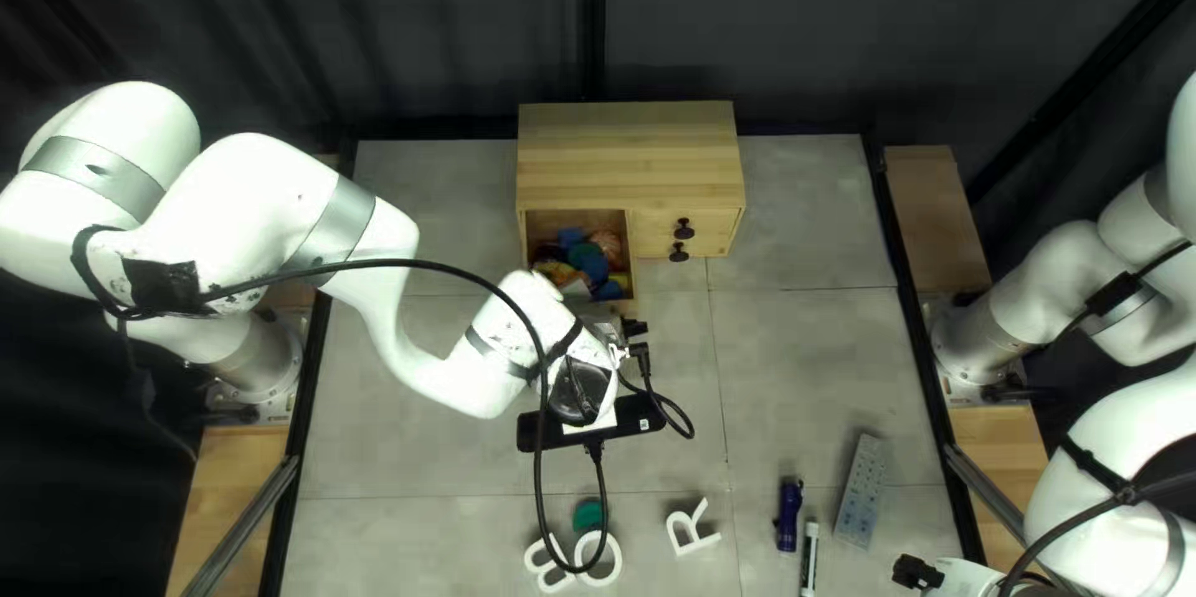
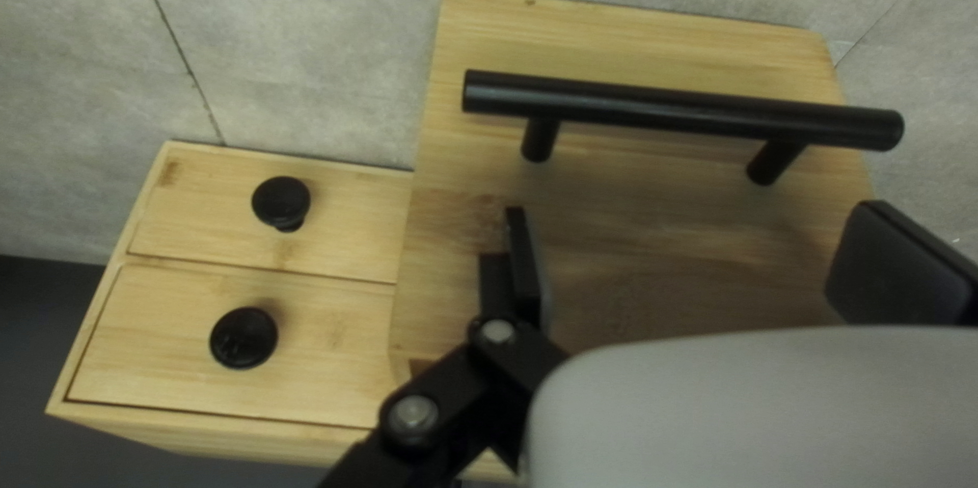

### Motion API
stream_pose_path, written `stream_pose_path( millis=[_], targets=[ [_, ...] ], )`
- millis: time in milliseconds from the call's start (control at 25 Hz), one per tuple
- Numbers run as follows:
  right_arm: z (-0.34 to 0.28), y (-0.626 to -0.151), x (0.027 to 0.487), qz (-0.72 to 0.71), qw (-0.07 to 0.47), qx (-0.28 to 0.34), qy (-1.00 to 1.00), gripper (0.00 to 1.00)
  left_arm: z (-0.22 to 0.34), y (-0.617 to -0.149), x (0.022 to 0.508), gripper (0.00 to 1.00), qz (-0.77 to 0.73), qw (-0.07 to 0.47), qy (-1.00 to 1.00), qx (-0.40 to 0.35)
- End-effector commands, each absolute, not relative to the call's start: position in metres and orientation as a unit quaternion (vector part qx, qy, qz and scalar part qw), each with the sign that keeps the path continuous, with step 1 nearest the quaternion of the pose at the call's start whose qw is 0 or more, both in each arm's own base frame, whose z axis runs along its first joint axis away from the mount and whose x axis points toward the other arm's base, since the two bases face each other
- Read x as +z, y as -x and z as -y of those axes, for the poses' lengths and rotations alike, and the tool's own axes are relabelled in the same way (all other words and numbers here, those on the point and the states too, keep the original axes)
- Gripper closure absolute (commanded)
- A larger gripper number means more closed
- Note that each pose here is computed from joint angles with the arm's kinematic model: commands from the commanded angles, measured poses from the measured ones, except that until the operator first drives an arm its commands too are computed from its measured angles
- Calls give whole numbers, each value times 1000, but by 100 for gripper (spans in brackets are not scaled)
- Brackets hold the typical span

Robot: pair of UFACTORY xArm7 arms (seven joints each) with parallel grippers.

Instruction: Open drawers and place objects into drawer and close

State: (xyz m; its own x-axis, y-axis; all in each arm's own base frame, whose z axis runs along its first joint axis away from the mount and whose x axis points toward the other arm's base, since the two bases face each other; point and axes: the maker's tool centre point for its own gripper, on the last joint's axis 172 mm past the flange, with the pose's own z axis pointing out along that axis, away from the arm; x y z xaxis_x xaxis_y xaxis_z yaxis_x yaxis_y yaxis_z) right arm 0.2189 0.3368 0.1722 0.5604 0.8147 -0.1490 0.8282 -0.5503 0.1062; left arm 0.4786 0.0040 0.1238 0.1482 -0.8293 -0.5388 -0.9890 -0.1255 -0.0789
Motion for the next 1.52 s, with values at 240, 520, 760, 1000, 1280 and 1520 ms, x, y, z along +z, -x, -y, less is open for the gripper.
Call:
stream_pose_path(
  millis=[240, 520, 760, 1000, 1280, 1520],
  targets=[
    [-337, -219, 172, -467, 82, -41, -879, 0, -6, -476, 126, 0, -630, 211, 725, 181],
    [-337, -219, 172, -467, 82, -41, -879, 0, -4, -478, 127, 0, -637, 206, 721, 178],
    [-337, -219, 172, -467, 82, -41, -879, 0, -6, -478, 128, 0, -640, 204, 720, 177],
    [-337, -219, 172, -467, 82, -41, -879, 0, -5, -479, 126, 0, -642, 207, 717, 175],
    [-337, -219, 172, -467, 82, -41, -879, 0, -7, -477, 122, 0, -644, 212, 714, 176],
    [-337, -219, 172, -467, 82, -41, -879, 0, -10, -475, 123, 0, -644, 215, 711, 182]
  ],
)
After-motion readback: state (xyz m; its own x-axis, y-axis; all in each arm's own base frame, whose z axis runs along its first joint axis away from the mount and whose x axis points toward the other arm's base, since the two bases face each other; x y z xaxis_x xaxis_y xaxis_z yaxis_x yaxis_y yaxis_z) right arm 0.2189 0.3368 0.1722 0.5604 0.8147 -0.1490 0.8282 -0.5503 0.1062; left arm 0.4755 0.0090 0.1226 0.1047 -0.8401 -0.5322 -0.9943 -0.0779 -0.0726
